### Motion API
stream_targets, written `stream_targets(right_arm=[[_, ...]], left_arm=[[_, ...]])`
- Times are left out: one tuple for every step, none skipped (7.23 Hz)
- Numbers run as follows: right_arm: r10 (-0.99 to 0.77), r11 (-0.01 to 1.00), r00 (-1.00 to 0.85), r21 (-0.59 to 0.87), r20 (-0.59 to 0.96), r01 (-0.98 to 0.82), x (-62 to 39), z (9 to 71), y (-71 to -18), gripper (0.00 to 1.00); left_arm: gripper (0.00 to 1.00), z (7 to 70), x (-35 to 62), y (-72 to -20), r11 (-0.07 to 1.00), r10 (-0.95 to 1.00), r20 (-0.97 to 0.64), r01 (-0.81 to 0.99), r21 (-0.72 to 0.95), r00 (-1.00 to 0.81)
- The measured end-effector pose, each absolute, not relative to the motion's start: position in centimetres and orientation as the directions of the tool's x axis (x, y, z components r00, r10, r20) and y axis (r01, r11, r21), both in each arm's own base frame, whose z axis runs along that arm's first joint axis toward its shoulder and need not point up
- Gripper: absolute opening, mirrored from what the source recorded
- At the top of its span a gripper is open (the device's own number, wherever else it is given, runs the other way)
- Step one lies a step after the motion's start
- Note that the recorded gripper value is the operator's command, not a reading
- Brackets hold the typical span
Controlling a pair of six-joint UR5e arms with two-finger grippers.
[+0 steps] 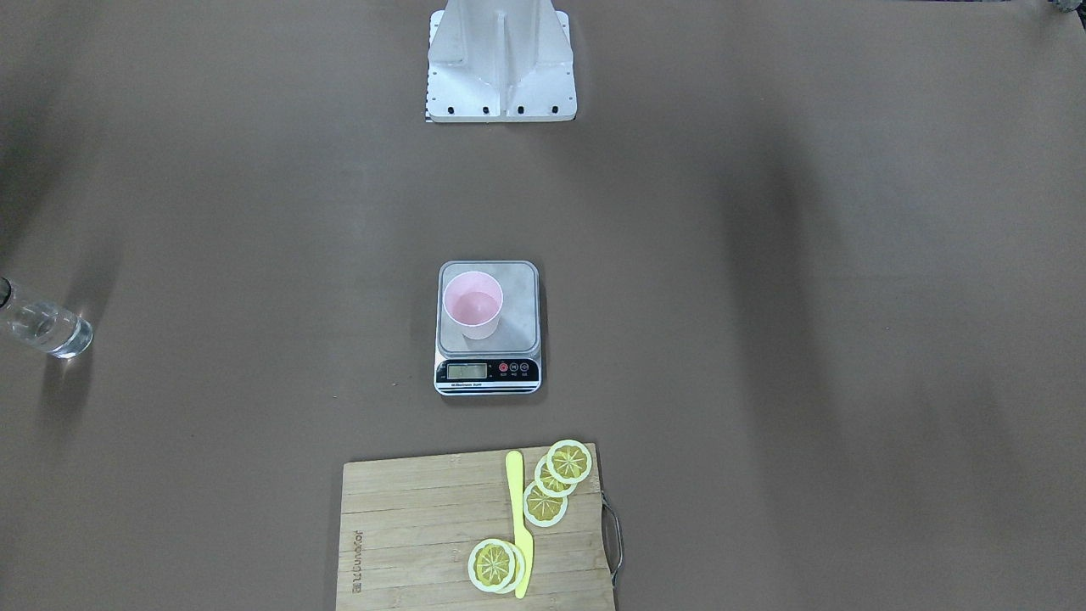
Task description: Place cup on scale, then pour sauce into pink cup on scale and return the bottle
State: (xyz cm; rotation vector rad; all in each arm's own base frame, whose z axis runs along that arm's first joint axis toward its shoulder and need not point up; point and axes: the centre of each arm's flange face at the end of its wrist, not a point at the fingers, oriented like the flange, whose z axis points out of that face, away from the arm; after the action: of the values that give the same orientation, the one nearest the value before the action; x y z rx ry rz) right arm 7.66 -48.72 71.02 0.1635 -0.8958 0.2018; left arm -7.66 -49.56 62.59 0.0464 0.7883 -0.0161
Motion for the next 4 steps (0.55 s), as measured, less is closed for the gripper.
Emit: stream_targets(right_arm=[[0.169, 0.967, 0.623, -0.007, 0.764, -0.255, 8.60, 70.76, -49.41, 1.00], [0.207, 0.965, 0.643, -0.048, 0.737, -0.256, 9.17, 70.67, -49.72, 1.00], [0.223, 0.965, 0.666, -0.063, 0.712, -0.255, 9.41, 70.64, -49.94, 1.00], [0.221, 0.966, 0.686, -0.056, 0.694, -0.254, 9.48, 70.02, -50.16, 1.00]], left_arm=[[1.00, 62.67, -7.64, -49.57, 0.999, 0.004, -0.709, 0.030, 0.036, 0.705], [1.00, 62.72, -7.64, -49.57, 0.999, 0.005, -0.710, 0.029, 0.036, 0.705], [1.00, 62.75, -7.62, -49.57, 0.999, 0.005, -0.710, 0.028, 0.035, 0.705], [1.00, 62.79, -7.61, -49.57, 0.999, 0.004, -0.709, 0.029, 0.034, 0.705]])
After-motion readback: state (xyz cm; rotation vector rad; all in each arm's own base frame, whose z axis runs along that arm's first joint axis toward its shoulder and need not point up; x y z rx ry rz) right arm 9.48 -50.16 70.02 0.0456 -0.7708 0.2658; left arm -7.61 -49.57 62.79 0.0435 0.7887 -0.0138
